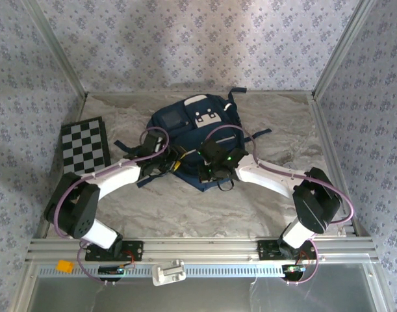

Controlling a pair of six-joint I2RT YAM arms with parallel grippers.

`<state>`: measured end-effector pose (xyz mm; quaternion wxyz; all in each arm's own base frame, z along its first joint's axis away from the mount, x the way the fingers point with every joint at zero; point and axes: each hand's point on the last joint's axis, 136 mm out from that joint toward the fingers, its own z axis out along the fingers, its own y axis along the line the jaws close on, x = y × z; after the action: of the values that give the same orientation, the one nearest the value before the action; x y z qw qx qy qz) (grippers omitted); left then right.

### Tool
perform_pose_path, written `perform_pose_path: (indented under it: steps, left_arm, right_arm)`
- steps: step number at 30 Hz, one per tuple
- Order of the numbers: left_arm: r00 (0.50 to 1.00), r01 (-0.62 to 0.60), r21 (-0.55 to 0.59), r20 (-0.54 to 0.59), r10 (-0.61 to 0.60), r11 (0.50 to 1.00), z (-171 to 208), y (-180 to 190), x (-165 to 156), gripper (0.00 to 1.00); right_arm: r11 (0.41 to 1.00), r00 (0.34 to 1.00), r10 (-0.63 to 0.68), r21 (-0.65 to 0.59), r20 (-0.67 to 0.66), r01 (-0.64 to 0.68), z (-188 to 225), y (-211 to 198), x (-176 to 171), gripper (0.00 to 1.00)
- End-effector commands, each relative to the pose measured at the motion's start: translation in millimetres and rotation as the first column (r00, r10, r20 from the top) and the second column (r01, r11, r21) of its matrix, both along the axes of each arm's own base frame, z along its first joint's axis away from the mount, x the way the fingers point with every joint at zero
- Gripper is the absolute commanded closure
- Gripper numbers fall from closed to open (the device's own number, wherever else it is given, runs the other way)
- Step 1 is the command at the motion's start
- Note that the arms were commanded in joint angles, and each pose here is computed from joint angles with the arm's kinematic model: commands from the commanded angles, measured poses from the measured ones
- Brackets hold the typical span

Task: Pack the student bag

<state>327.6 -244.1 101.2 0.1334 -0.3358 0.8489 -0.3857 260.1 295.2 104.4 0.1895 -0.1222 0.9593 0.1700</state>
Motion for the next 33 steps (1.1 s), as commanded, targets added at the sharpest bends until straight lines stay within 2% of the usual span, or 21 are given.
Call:
perform_pose_path:
  steps: [1,6,12,14,19,22,33]
  left_arm:
    - [0.998,-0.053,-0.031,0.012,0.054,0.998,11,-7,7,0.55]
    - [0.996,-0.085,-0.003,-0.031,0.085,0.996,-2,3,-7,0.54]
    - [0.998,-0.064,-0.012,-0.01,0.064,0.998,-5,-27,-3,0.51]
    - [0.998,-0.069,-0.016,0.001,0.069,0.997,-7,-33,3,0.57]
    - [0.998,-0.065,0.047,-0.01,0.066,0.997,-15,-32,9,0.88]
    - [0.998,-0.062,0.074,0.0,0.062,0.995,-12,-28,8,1.0]
    - [1.0,-0.019,0.151,0.027,0.015,0.988,-7,5,11,1.0]
  right_arm:
    - [1.0,1.0,-0.018,0.008,0.017,0.018,2,0,0,1.0]
    - [1.0,0.999,-0.025,0.003,0.02,0.025,0,1,3,1.0]
    - [1.0,0.999,-0.026,0.014,0.032,0.026,0,6,7,1.0]
    - [1.0,0.999,-0.029,0.011,0.033,0.028,-2,7,8,1.0]
    - [0.999,0.998,-0.039,-0.002,0.045,0.039,-5,4,10,1.0]
    - [0.997,0.996,-0.077,-0.019,0.046,0.078,-5,-4,10,1.0]
    - [0.982,0.986,-0.161,-0.097,0.031,0.164,-5,-66,1,1.0]
